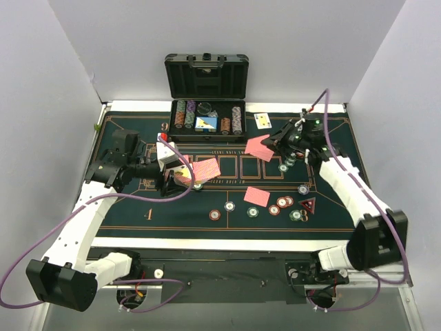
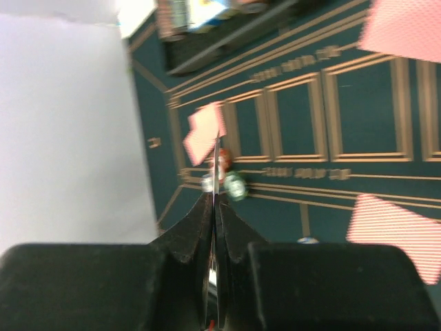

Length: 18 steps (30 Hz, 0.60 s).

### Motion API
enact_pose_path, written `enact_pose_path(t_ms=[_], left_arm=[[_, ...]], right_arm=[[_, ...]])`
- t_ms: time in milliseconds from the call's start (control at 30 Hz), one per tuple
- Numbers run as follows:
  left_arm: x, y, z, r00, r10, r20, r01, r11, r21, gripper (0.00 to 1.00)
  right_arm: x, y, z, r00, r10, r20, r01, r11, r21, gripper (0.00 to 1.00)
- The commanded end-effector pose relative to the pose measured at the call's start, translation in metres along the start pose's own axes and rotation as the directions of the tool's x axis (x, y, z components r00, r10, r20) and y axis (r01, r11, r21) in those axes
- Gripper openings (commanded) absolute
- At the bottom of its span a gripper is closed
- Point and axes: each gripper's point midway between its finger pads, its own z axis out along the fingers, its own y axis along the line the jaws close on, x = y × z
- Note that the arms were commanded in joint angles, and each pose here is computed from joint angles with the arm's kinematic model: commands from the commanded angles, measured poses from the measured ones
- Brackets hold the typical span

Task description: Distribute texas hold em gaming equipment

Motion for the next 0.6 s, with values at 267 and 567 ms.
enact_pose_path(t_ms=[267,567], left_arm=[[-0.023,-0.002,-0.006,0.995,0.090,0.053,-0.090,0.996,0.004,0.02],[-0.022,0.000,-0.007,0.995,0.092,0.047,-0.092,0.996,0.002,0.02]], right_arm=[[-0.041,-0.120,0.119,0.997,-0.070,0.042,0.052,0.942,0.330,0.00],[-0.050,-0.158,0.152,0.995,-0.093,0.041,0.067,0.902,0.427,0.00]])
